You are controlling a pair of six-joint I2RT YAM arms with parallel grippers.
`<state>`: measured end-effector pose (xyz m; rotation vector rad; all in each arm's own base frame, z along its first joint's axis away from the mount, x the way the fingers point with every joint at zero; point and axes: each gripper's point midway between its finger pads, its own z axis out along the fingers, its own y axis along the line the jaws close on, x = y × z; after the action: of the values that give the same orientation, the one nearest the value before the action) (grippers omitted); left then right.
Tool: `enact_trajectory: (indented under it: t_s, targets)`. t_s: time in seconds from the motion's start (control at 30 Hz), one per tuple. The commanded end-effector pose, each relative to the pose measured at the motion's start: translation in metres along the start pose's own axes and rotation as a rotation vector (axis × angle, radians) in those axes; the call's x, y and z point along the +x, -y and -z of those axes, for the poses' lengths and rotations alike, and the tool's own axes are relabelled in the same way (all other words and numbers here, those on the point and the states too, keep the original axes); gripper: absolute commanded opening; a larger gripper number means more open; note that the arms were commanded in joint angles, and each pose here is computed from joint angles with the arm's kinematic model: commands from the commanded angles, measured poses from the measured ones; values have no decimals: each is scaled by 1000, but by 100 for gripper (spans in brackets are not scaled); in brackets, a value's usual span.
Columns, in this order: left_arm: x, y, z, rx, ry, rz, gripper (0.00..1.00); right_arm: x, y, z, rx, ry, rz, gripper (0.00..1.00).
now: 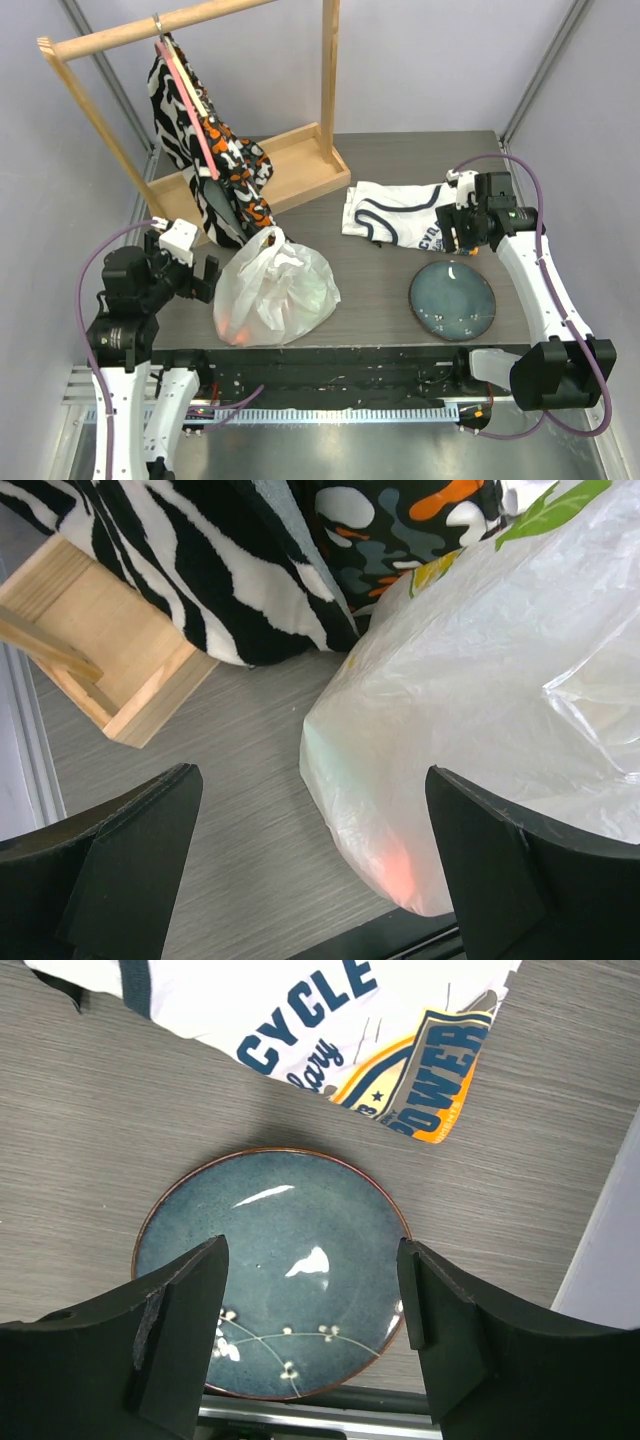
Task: Take the fake fruits out of the plastic bag
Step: Move the distractor to the center of the board.
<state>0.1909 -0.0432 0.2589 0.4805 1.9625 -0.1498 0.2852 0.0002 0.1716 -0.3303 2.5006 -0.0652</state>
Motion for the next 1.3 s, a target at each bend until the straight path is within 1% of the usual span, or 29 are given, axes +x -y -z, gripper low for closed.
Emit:
enact_trajectory:
  t_s: [0.0,0.03,0.07,0.1,0.17,0.2,0.23,0.27,0.3,0.37,0.43,0.5,0.53,0.6,0.63,0.67,0.73,0.77,0.9,0.93,1.0,1.03,1.07,1.1,1.13,1.2,1.23,1.27]
  targets:
    - [13,-10,-11,-22,-76,-9,100,-21,-4,6,-27,72,-10,75]
    - [11,-13,-12,-20,-96,-35,98,-22,-5,5,-34,69,-9,75]
    - [18,-12,-22,25,-157,-39,95,-22,-5,5,-39,68,-8,75]
    - [26,-9,-23,59,-208,-40,86,-21,-9,6,-60,64,11,75]
    - [30,-9,-30,110,-261,-71,73,-21,-11,7,-80,61,39,74]
    - [37,-7,-39,151,-303,-64,51,-21,-12,7,-91,65,57,75]
    - [41,-8,-44,163,-321,-72,34,-20,-16,7,-114,66,65,74]
    - [48,-9,-50,173,-345,-76,20,-21,-18,7,-127,66,71,73]
    - [55,-13,-62,196,-375,-111,0,-19,-20,7,-138,60,75,72]
    - [67,-17,-75,216,-412,-141,0,-21,-22,7,-154,56,81,69]
    - [85,-25,-90,222,-494,-135,0,-25,-23,9,-164,63,87,64]
    - [92,-32,-102,223,-534,-132,0,-25,-26,8,-185,52,96,63]
    - [105,-33,-111,246,-589,-115,0,-27,-26,9,-188,53,98,63]
    - [110,-41,-128,226,-599,-106,0,-27,-25,6,-192,40,96,63]
    - [117,-47,-136,203,-624,-91,0,-28,-26,6,-192,42,98,63]
    - [116,-56,-150,169,-598,-102,0,-27,-25,4,-194,31,94,63]
    - [118,-68,-165,127,-593,-121,0,-28,-25,1,-196,19,92,63]
    - [123,-79,-180,95,-594,-146,0,-28,-25,0,-199,15,93,63]
    - [136,-107,-215,22,-596,-241,0,-30,-19,-5,-169,-3,96,63]
    - [132,-115,-222,6,-586,-255,0,-31,-18,-6,-165,-1,101,63]
    - [143,-124,-237,1,-624,-275,0,-35,-15,-7,-155,5,105,63]
    - [135,-134,-244,-18,-615,-283,0,-34,-14,-12,-157,-9,104,63]
    - [146,-138,-253,-12,-645,-282,0,-36,-14,-14,-157,-10,104,63]
    - [146,-146,-257,-31,-651,-284,0,-38,-14,-16,-157,-9,101,63]
    - [133,-158,-267,-57,-624,-289,0,-39,-13,-22,-159,-17,96,63]
    - [135,-168,-282,-63,-629,-291,0,-44,-14,-27,-166,-13,96,63]
    - [131,-180,-286,-103,-634,-301,0,-45,-13,-32,-171,-23,95,63]
    - [115,-191,-294,-126,-606,-323,0,-47,-14,-34,-175,-25,96,63]
